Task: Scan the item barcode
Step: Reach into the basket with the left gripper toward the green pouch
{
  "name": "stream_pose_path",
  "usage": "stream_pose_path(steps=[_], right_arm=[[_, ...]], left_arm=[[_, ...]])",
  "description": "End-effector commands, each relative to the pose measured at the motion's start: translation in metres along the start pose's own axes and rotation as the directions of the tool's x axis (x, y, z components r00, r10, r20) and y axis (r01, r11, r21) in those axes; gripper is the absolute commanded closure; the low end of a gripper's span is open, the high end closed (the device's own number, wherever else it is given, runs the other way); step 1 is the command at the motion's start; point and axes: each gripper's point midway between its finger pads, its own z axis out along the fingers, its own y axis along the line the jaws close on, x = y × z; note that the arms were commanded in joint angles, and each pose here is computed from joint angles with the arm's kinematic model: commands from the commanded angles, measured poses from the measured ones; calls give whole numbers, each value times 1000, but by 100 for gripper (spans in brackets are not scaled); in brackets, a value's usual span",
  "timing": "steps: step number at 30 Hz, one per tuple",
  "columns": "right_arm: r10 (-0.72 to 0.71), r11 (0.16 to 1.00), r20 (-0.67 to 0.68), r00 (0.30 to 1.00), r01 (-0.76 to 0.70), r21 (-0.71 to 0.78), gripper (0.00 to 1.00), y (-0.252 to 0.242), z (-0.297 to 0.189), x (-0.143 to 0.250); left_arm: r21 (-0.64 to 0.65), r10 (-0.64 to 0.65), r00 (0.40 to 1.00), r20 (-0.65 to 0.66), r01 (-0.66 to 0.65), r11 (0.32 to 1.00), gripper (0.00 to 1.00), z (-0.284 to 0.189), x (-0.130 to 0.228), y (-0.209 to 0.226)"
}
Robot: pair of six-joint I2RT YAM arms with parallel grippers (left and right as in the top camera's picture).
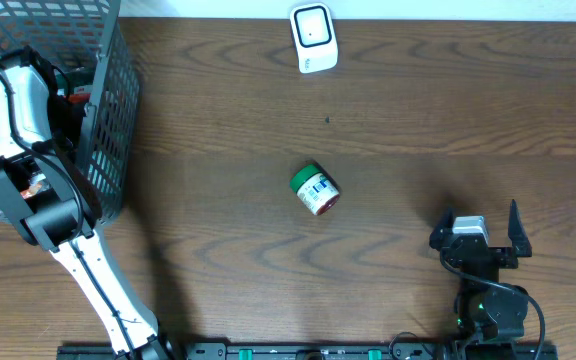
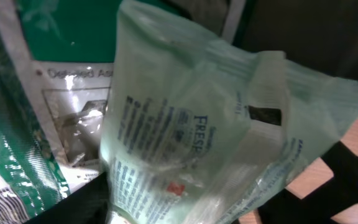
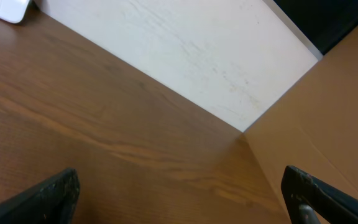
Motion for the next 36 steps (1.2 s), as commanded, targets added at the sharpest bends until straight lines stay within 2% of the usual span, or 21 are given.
stream_pose_path(steps=[1, 2, 4, 6, 14, 24, 26, 30, 36], right_arm=[[-11, 1000, -3, 1000, 11, 1, 1, 0, 0, 1], [-11, 1000, -3, 1000, 11, 1, 1, 0, 0, 1], [-11, 1000, -3, 1000, 11, 1, 1, 0, 0, 1], [-11, 1000, -3, 1000, 11, 1, 1, 0, 0, 0], [-11, 1000, -3, 1000, 11, 1, 1, 0, 0, 0], [-11, 1000, -3, 1000, 11, 1, 1, 0, 0, 1], [-11, 1000, -3, 1000, 11, 1, 1, 0, 0, 0], [-11, 1000, -3, 1000, 11, 1, 1, 0, 0, 0], [-11, 1000, -4, 1000, 11, 1, 1, 0, 0, 1]], left_arm=[[27, -42, 998, -46, 43, 999, 67, 17, 2, -2], [27, -43, 998, -39, 44, 999, 76, 15, 2, -2], [25, -41, 999, -15, 41, 999, 85, 6, 1, -3], [20, -41, 999, 33, 40, 999, 89, -12, 1, -5], [-2, -40, 958, 283, 42, 999, 92, -98, 5, -16], [-28, -18, 774, 633, 46, 999, 93, -218, 27, -33], [-38, -14, 736, 677, 54, 998, 92, -236, 35, -34], [-57, -56, 641, 765, 155, 986, 92, -275, 55, -26], [3, -76, 530, 845, 136, 991, 92, -317, 96, -45]])
